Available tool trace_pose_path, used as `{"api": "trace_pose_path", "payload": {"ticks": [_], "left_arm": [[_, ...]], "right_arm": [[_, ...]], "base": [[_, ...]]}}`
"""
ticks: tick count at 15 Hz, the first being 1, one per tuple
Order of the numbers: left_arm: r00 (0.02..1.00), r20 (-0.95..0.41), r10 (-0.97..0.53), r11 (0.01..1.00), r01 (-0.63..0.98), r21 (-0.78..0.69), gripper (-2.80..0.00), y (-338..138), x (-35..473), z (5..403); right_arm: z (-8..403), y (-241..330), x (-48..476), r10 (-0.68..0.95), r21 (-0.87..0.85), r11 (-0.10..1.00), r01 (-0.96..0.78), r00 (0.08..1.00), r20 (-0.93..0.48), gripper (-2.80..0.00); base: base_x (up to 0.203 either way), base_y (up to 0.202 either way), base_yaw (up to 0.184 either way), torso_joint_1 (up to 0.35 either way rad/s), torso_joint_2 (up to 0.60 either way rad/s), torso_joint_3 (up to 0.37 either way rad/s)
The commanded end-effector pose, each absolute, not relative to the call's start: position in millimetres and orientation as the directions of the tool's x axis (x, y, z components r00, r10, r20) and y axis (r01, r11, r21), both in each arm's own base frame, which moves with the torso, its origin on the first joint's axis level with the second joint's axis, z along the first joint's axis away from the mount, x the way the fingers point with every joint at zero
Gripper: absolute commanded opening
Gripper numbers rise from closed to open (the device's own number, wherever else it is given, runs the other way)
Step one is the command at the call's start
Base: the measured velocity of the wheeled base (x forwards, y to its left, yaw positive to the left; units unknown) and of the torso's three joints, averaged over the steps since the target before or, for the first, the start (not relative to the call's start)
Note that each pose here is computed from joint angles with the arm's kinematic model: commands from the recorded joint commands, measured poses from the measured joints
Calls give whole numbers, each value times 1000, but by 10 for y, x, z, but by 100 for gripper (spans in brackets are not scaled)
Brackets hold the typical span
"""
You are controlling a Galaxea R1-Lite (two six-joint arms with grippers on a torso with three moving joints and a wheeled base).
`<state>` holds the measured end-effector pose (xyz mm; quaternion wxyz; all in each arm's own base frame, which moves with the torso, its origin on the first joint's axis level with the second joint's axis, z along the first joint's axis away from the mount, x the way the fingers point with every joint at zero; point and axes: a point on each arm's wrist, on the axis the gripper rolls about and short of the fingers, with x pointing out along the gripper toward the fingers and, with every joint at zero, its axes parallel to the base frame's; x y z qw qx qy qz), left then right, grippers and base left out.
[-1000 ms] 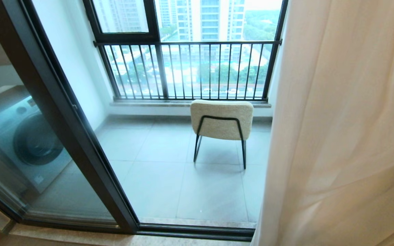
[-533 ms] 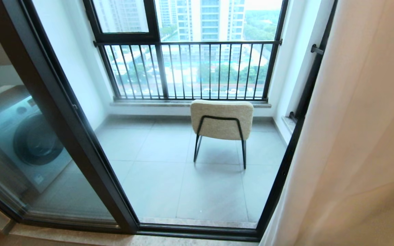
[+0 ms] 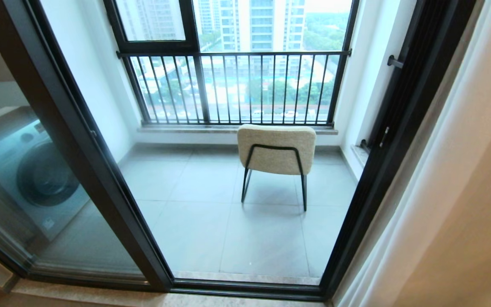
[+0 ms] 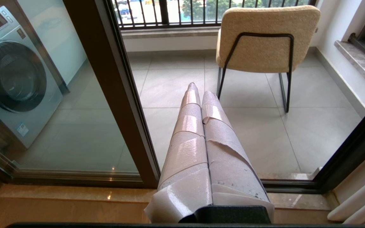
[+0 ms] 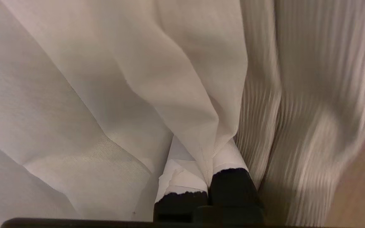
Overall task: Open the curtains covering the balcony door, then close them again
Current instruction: Pull the inner curtains open on both sides
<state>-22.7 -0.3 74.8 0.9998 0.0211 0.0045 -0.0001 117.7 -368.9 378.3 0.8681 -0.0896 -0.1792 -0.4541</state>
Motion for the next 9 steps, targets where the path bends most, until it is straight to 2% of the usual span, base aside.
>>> {"api": "trace_pose_path", "payload": {"ticks": [1, 9], "left_arm": [[1000, -10, 0, 999, 0, 42, -280, -3, -226, 748], [1000, -9, 0, 999, 0, 43, -280, -3, -226, 749]], "right_arm": [[3616, -3937, 1147, -778, 15, 551, 834, 507, 370, -280], [3332, -4289, 923, -828, 25, 486, 873, 451, 334, -280]], "base": [[0, 0, 0, 0, 0, 0], [0, 0, 0, 0, 0, 0]]}}
